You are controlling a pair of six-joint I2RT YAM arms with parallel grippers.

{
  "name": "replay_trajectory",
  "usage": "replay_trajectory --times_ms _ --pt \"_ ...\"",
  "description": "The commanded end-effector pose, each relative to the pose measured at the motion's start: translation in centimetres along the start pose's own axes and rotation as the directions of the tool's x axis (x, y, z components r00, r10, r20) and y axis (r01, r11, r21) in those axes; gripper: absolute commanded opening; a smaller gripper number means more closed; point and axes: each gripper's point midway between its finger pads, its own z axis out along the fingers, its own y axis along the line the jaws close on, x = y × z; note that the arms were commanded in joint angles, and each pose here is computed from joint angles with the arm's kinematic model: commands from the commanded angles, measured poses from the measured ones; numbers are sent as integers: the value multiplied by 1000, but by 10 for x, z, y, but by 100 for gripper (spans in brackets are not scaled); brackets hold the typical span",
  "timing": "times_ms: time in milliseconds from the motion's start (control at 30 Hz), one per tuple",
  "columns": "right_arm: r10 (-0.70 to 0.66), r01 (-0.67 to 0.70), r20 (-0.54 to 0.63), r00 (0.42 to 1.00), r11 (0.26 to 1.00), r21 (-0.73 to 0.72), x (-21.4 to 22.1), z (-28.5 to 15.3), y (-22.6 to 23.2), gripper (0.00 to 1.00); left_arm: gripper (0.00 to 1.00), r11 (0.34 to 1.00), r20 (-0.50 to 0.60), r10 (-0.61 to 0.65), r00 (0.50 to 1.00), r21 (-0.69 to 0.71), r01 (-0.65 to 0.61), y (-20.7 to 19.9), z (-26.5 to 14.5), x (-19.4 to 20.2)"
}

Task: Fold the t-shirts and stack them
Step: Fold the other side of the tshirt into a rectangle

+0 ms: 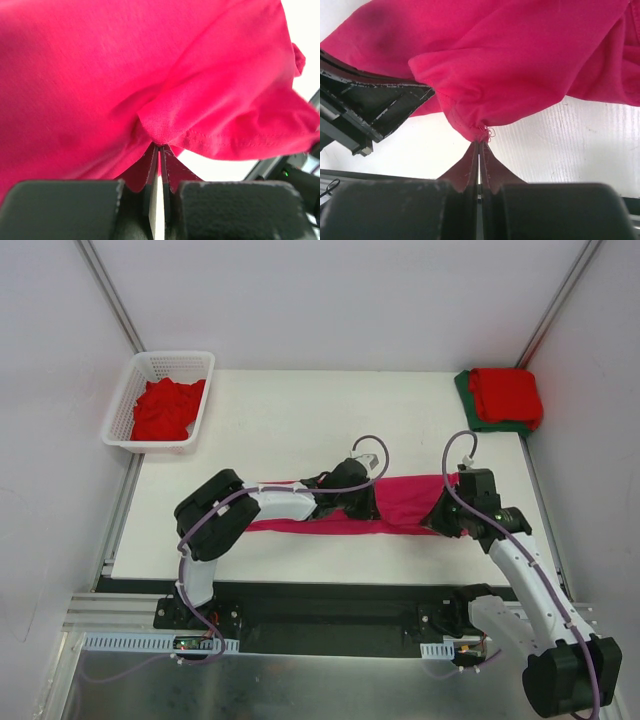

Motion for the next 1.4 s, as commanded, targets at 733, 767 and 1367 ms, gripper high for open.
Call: replay_trajectory --times_ms 733,767,1367 --pt "-68 56 92 993 991 118 -33 -38 -3 1 0 975 -74 26 997 220 -9 -60 -51 9" --pt "-72 60 100 992 992 115 -36 -40 -1 1 0 975 -85 27 996 221 -8 -60 -48 13" --pt "-111 88 146 983 984 157 -63 -11 -2 1 0 975 -123 32 992 223 -4 -59 -36 21"
